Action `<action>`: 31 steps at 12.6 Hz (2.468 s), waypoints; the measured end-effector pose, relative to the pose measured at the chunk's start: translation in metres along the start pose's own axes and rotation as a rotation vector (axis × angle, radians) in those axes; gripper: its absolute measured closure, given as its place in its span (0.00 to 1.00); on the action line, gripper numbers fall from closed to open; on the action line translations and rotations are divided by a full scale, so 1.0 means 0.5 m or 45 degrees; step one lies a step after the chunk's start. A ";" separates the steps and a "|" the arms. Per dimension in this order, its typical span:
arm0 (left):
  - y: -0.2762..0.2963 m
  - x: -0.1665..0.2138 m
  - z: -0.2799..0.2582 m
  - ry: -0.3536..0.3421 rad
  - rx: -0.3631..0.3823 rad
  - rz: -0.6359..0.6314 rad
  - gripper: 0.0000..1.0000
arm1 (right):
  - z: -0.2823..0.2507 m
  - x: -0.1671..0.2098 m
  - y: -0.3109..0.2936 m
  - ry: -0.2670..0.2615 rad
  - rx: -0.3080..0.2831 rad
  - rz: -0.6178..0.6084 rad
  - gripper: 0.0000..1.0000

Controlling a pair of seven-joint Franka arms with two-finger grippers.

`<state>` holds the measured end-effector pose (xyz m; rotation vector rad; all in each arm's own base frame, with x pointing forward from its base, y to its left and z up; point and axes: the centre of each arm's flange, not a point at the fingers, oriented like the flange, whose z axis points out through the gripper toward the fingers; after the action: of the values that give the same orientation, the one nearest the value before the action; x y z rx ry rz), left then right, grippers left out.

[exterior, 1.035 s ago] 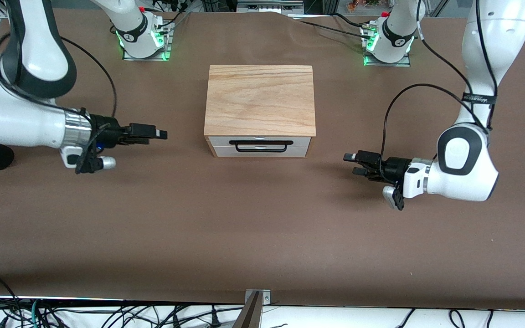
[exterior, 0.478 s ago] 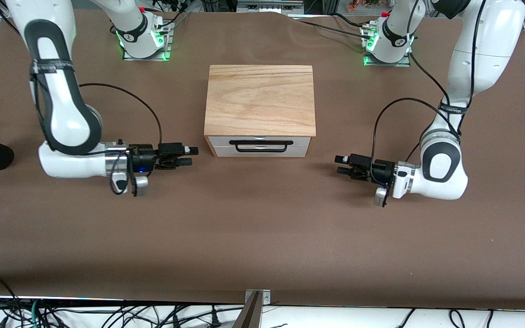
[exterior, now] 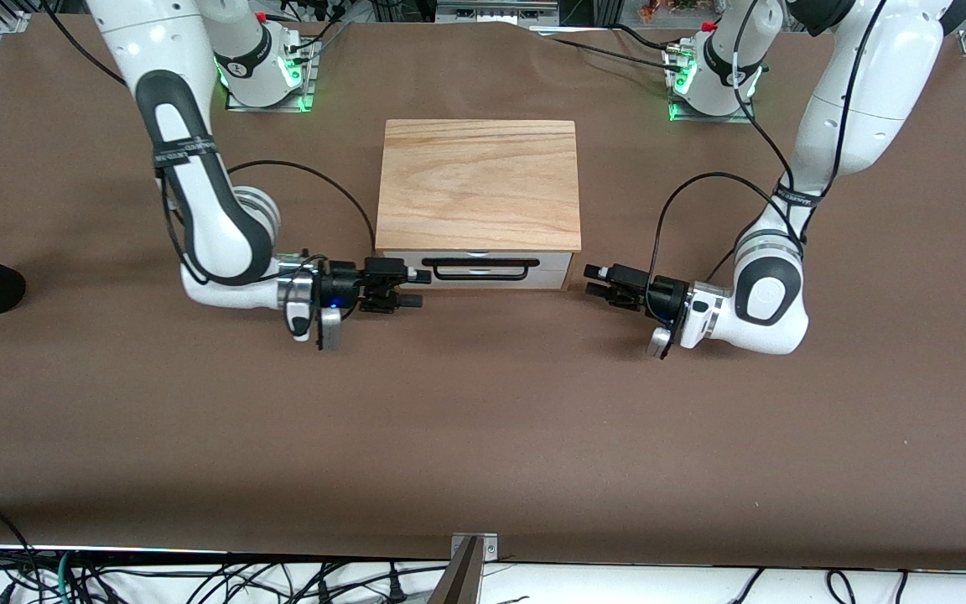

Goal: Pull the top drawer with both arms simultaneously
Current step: 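Move the left gripper and the right gripper toward the drawer handle ends, then close the left gripper and the right gripper on the black handle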

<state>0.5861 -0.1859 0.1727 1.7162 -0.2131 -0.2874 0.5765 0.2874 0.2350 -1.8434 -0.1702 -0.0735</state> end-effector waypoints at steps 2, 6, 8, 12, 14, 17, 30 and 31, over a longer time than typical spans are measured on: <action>0.010 0.005 0.017 0.012 -0.038 0.004 0.00 | 0.025 -0.014 0.010 -0.005 -0.014 -0.001 0.21; 0.020 0.017 0.065 0.053 -0.086 0.000 0.00 | 0.030 -0.026 0.034 -0.015 -0.024 0.014 0.48; 0.019 0.024 0.096 0.082 -0.080 -0.006 0.00 | 0.033 -0.041 0.047 -0.036 -0.009 0.025 0.49; 0.024 0.032 0.162 0.117 -0.079 -0.017 0.00 | 0.027 -0.050 0.059 -0.050 0.019 0.036 0.75; 0.025 0.031 0.178 0.113 -0.083 -0.021 0.04 | 0.027 -0.051 0.064 -0.047 0.030 0.037 0.81; 0.019 0.031 0.180 0.115 -0.079 -0.018 0.11 | 0.026 -0.051 0.067 -0.044 0.043 0.032 0.81; 0.007 0.016 0.188 0.097 -0.113 0.062 0.80 | 0.024 -0.050 0.068 -0.043 0.048 0.032 0.81; 0.007 0.016 0.188 0.097 -0.113 0.070 0.82 | 0.024 -0.050 0.069 -0.045 0.052 0.032 0.81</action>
<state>0.5645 -0.2771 0.1616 1.6280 -0.1885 -0.1876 0.5567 0.2878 0.1954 -1.8066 -0.1717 -0.0200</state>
